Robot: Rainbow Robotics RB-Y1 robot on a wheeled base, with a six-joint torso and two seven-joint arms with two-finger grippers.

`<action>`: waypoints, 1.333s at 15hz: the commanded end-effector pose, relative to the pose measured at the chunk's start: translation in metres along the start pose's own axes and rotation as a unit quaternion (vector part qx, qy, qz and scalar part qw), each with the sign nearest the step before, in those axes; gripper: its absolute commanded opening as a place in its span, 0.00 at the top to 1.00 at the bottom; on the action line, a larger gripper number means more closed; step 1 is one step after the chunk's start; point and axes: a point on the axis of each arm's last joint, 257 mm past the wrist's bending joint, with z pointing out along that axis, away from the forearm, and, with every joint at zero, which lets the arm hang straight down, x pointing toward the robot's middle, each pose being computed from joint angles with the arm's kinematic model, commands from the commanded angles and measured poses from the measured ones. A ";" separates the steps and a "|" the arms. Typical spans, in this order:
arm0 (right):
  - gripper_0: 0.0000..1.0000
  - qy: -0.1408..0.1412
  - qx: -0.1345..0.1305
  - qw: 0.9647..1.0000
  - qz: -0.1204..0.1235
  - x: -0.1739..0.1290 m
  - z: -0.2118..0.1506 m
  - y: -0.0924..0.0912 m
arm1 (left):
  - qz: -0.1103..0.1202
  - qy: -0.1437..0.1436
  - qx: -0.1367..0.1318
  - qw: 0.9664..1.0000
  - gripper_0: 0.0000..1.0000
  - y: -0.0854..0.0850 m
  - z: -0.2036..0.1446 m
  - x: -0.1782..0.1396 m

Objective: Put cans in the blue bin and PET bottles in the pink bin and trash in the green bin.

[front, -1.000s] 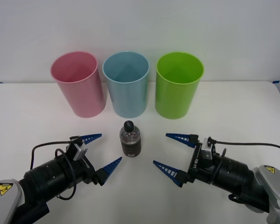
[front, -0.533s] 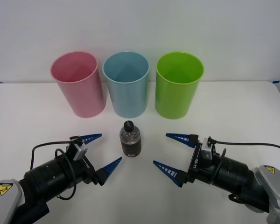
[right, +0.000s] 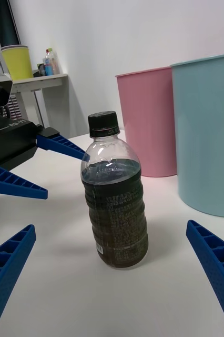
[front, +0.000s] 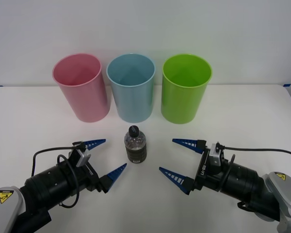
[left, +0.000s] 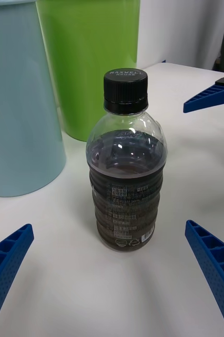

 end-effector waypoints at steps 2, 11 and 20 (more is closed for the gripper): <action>0.00 0.000 0.000 1.000 0.000 0.000 0.000 0.000 | 0.000 0.000 0.000 1.000 0.00 0.000 0.000 0.000; 0.00 0.000 0.000 1.000 0.000 0.000 0.000 0.000 | 0.022 -0.015 -0.009 1.000 0.00 0.024 -0.009 -0.025; 0.00 0.000 0.000 1.000 0.000 0.000 0.000 0.000 | 0.010 0.004 -0.021 1.000 0.00 0.046 -0.043 -0.010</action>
